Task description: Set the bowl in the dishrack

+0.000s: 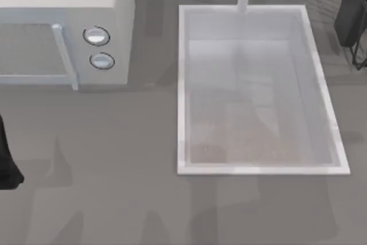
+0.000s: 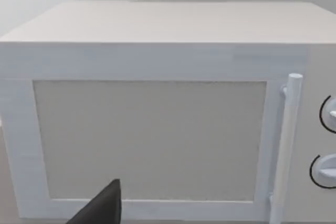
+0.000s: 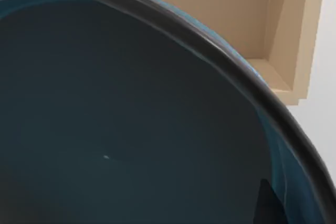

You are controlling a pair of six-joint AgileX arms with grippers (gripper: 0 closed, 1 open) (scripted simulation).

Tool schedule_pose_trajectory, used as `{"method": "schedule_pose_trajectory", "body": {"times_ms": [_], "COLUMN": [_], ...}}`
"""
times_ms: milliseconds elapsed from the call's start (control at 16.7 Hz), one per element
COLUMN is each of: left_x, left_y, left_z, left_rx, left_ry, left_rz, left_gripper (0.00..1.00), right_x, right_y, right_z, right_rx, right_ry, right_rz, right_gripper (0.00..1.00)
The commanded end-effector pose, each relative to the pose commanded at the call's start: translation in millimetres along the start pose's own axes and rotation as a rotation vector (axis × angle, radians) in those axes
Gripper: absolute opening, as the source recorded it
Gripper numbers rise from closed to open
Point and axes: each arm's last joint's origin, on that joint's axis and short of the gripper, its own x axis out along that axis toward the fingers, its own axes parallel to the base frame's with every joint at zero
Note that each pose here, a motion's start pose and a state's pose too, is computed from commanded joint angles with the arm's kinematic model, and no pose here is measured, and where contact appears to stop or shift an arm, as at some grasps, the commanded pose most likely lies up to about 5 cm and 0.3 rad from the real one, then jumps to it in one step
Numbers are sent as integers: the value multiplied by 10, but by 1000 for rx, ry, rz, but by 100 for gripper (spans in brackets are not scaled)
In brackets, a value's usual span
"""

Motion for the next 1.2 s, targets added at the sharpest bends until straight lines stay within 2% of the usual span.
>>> {"method": "schedule_pose_trajectory", "body": {"times_ms": [180,420,780,1200], "left_x": [0,0,0,0], "left_y": [0,0,0,0], "left_z": [0,0,0,0], "left_rx": [0,0,0,0], "left_ry": [0,0,0,0], "left_rz": [0,0,0,0], "left_gripper": [100,100,100,100], "right_x": [385,632,660,660], "right_y": [101,298,341,341], "right_z": [-491,-1001,-1084,-1084], "right_rx": [-8,-1,1,1], "right_ry": [-20,-5,-1,-1], "right_rz": [2,4,5,5], "right_gripper": [0,0,0,53]}}
